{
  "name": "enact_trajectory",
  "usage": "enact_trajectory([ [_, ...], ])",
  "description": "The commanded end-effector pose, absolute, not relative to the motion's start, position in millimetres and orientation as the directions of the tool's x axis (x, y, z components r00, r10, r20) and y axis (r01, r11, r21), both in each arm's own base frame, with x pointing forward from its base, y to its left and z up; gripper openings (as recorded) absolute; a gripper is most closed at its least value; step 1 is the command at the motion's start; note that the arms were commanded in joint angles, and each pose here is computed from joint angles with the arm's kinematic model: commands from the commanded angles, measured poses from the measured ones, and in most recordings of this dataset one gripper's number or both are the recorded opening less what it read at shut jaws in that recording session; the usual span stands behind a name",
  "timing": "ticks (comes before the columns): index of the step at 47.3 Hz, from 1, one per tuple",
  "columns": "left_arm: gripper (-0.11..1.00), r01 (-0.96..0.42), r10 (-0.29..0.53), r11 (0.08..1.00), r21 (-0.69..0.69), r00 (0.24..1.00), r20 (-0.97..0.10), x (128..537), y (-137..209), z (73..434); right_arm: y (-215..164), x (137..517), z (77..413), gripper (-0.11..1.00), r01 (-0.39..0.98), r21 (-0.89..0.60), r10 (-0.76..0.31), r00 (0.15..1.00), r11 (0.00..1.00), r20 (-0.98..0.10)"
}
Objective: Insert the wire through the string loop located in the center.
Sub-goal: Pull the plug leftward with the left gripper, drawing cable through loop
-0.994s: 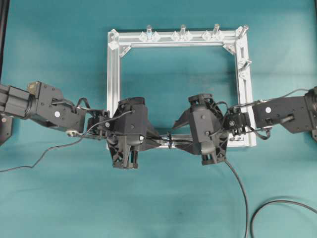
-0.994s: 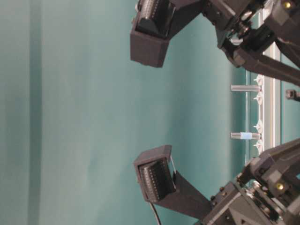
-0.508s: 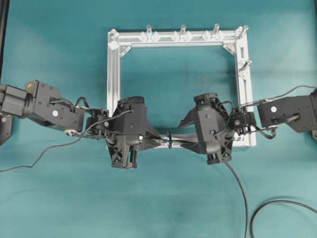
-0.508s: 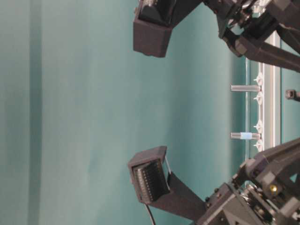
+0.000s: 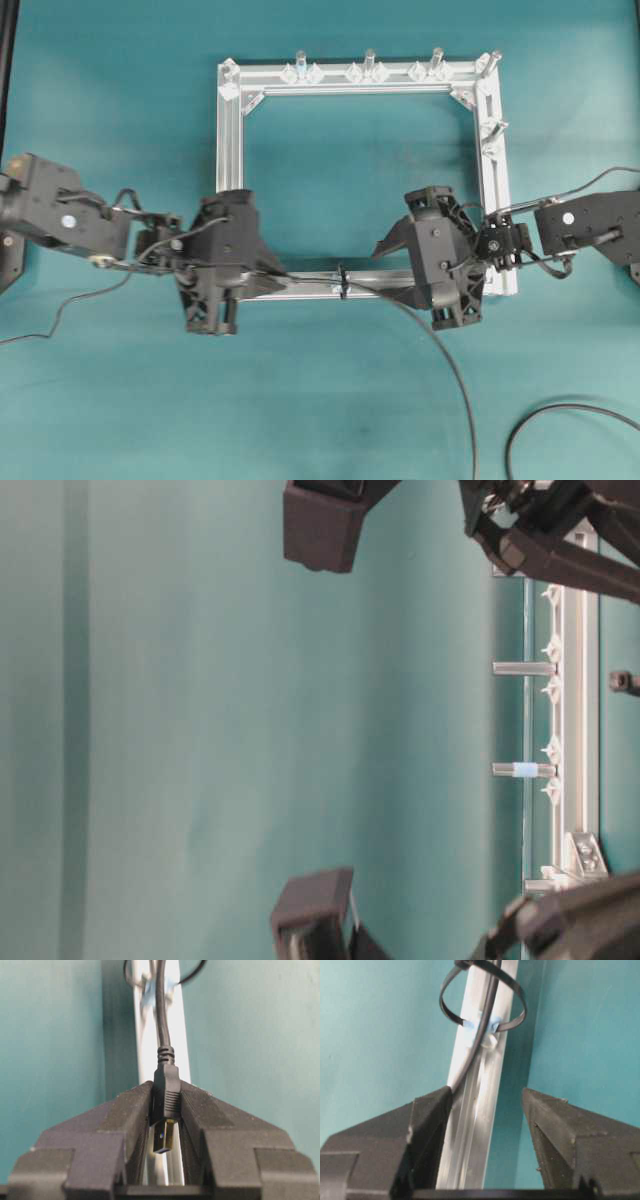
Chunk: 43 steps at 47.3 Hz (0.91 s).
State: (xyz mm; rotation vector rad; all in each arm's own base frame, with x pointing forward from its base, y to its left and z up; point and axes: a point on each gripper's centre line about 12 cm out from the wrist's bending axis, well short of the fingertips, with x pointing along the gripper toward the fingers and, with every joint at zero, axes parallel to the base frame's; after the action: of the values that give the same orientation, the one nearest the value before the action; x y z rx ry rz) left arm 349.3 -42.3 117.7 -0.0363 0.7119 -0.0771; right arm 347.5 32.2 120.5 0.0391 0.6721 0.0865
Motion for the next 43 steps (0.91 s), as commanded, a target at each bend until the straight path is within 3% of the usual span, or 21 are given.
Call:
enact_trajectory([
  [1,0.18,0.061,-0.089,0.996,-0.066,0.779,-0.62,344,-43,132,32,349,131,0.6,-0.069,0.065,0.094,0.8,0.995,-0.592],
  [43,0.16,0.057,-0.089,0.996,-0.07,0.731,-0.676,284,-36,139,32,348,130,0.6,-0.07,0.064,0.094,0.799,0.995,-0.595],
])
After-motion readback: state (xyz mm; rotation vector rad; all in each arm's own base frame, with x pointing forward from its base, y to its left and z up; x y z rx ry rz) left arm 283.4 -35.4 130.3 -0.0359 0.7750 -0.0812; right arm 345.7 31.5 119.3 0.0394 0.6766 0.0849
